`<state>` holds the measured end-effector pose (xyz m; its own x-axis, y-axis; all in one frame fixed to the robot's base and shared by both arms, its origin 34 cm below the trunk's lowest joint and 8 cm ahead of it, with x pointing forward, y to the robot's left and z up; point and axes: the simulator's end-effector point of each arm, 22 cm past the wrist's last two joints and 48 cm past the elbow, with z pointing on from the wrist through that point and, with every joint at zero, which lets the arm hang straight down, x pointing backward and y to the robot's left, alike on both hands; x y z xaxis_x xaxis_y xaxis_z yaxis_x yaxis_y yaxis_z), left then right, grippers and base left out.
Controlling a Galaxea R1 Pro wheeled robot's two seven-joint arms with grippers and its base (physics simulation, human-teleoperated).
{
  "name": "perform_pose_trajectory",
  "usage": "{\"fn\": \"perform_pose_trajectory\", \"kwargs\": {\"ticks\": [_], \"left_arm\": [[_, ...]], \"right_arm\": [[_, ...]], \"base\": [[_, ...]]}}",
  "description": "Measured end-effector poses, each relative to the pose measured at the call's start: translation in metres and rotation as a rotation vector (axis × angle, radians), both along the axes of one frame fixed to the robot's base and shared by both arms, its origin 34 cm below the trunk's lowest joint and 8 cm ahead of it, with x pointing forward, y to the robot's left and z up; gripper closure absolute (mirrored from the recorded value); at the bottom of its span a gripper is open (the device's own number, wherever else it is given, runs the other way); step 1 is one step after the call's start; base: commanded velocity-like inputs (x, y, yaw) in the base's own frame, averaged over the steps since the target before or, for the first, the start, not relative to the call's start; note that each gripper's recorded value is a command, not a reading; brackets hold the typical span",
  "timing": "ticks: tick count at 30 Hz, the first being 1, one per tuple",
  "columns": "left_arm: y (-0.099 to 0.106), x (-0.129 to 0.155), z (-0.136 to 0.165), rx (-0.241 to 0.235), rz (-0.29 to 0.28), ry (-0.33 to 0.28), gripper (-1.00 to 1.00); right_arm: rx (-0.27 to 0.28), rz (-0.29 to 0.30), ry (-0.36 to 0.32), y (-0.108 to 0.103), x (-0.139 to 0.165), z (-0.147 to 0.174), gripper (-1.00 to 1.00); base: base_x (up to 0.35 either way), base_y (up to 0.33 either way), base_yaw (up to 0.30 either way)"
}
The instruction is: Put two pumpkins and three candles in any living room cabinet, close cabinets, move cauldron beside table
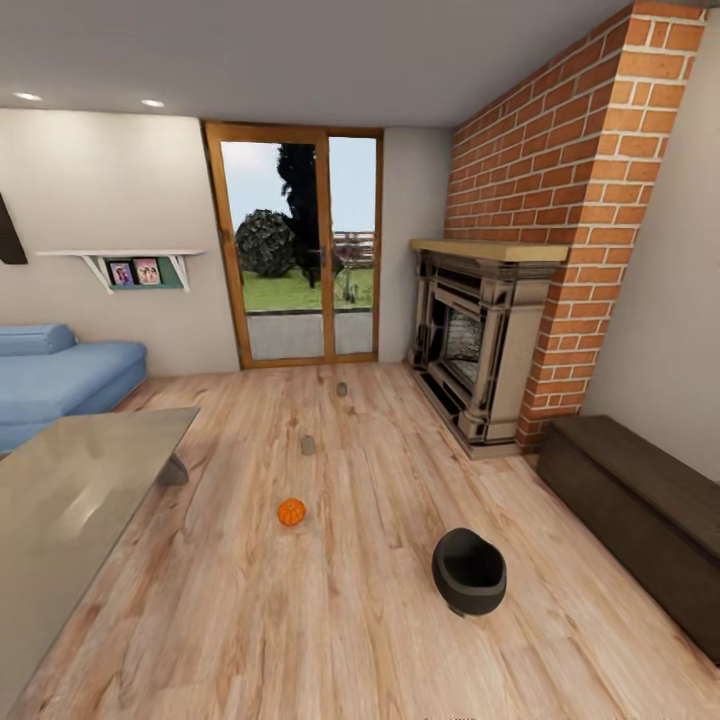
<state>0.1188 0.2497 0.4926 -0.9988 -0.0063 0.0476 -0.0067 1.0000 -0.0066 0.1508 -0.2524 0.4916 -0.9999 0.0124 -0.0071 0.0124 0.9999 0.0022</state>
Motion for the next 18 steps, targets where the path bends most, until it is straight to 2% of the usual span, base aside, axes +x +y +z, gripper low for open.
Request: {"fn": "perform_pose_trajectory", "kwargs": {"ticks": [12,15,18], "left_arm": [[0.0,0.006,0.0,0.0,-0.003,-0.013,-1.0],[0.001,0.024,0.0,0.002,-0.003,-0.05,-1.0],[0.001,0.064,0.001,0.003,-0.001,-0.126,-1.0]], "right_arm": [[-0.001,-0.002,-0.029,0.0,0.006,0.0,-1.0],[-0.001,-0.002,-0.04,0.0,0.008,0.0,-1.0],[-0.002,-0.005,-0.047,0.0,0.01,0.0,-1.0]], "base": [[0.0,0.0,-0.28],[0.0,0.0,-0.29],[0.0,0.0,-0.29]]}}
